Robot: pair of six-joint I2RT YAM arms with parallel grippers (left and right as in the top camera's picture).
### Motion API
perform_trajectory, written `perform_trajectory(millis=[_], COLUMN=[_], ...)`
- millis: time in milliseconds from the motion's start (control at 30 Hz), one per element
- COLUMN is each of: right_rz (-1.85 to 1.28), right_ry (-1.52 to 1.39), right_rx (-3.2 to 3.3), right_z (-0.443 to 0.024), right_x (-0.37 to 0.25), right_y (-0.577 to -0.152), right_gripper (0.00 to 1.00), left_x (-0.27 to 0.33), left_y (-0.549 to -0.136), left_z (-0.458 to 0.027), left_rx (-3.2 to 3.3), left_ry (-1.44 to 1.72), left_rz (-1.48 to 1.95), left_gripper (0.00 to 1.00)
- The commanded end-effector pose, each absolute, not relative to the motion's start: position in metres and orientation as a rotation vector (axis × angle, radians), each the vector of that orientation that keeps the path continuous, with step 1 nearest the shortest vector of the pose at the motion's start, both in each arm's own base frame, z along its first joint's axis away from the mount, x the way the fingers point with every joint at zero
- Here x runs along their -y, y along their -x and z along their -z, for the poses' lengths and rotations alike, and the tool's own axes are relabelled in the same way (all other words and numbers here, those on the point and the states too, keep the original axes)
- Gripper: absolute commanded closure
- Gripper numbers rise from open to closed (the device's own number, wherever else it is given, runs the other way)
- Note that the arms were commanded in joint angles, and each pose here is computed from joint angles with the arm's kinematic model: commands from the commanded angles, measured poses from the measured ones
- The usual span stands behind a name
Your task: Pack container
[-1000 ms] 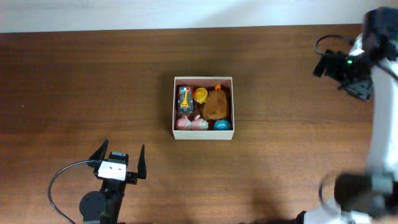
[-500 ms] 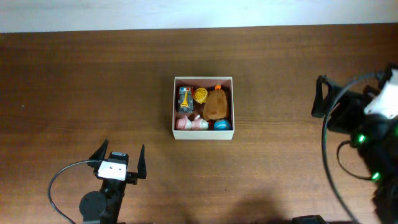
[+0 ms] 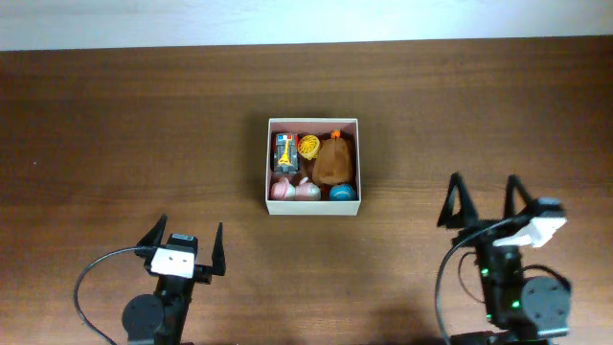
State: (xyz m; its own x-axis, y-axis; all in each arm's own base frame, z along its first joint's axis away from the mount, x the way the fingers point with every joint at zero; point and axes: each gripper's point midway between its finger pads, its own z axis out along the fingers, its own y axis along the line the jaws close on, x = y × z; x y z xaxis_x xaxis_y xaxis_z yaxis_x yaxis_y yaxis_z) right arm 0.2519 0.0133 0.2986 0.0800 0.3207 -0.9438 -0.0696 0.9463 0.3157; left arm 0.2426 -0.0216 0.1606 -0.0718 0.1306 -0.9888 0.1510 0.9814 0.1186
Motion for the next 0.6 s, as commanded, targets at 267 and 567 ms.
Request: perform_trajectory(millis=[267,567], right_rz=[-0.301,-0.281], right_ry=[-0.154,-0.141], right_rx=[-1.421,-1.464], right_z=[-0.252,-0.233], right_x=[-0.018,-0.019], right_y=[-0.235,-0.234], right_gripper=[0.01,0.01], left_x=[0.022,0.022], left_y=[-0.242,-0.242], left_z=[-0.161,-0.161], left_rx=[-1.64,-1.64], left_ry=[-0.231,-0.231], left_rz=[0.013,0.013], left_gripper=[0.0,0.0])
